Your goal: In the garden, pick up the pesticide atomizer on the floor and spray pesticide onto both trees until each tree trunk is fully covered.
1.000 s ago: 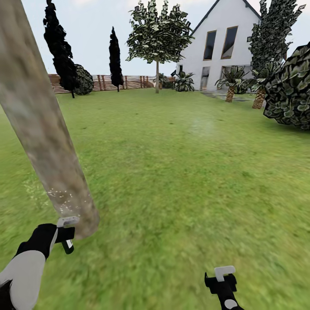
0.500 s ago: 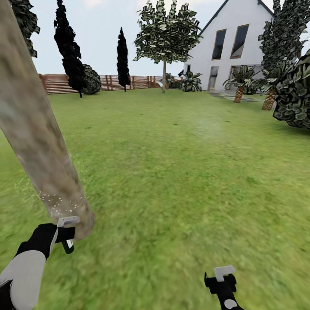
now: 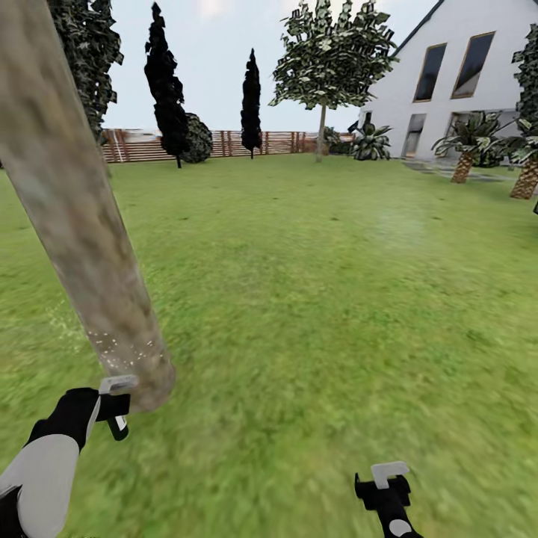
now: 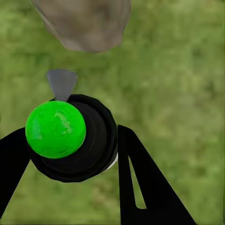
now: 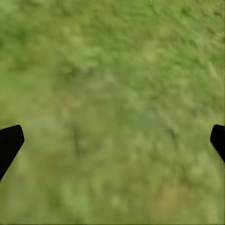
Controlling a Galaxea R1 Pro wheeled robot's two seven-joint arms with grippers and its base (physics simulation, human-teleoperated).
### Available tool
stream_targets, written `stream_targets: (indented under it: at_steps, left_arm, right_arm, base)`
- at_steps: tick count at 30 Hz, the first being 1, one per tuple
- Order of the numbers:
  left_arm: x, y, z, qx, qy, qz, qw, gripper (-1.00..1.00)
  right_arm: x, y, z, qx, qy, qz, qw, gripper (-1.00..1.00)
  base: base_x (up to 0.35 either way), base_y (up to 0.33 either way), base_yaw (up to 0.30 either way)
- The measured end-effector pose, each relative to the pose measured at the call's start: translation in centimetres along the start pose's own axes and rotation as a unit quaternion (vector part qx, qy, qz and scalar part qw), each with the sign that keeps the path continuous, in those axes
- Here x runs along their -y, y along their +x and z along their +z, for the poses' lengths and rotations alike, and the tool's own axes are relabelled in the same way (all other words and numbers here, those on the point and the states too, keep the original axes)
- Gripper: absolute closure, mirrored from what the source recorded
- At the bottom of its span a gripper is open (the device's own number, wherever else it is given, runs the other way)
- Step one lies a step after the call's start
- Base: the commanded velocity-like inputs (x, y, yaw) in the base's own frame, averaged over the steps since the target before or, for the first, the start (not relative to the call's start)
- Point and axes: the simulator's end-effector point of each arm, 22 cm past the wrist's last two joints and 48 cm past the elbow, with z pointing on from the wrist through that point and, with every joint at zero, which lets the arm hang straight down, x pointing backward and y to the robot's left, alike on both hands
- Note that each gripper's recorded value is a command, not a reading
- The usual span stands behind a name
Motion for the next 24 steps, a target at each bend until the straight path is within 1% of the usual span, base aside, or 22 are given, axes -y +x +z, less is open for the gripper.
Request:
stream_targets:
  at_steps: [6, 17, 20, 24]
  left_arm:
    - [0.08, 0.01, 0.01, 0.0, 0.001, 0.0, 1.0, 1.0]
    - [0.19, 0.01, 0.02, 0.0, 0.001, 0.001, 1.0, 1.0]
    - [0.2, 0.02, 0.02, 0.0, 0.001, 0.001, 1.0, 1.0]
    - [0.24, 0.04, 0.05, -0.001, 0.001, 0.001, 1.0, 1.0]
  right_arm:
    - [0.01, -0.04, 0.01, 0.0, 0.0, 0.0, 1.0, -1.0]
    - [-0.01, -0.01, 0.0, 0.0, -0.001, 0.0, 1.0, -1.0]
    - [-0.01, 0.01, 0.0, 0.0, 0.0, 0.0, 1.0, -1.0]
    - [-0.02, -0.01, 0.02, 0.0, 0.0, 0.0, 1.0, -1.0]
  base:
    - [0.186, -0.233, 0.268]
    - [0.186, -0.233, 0.02]
    - [0.157, -0.243, 0.169]
    - [0.03, -0.271, 0.27]
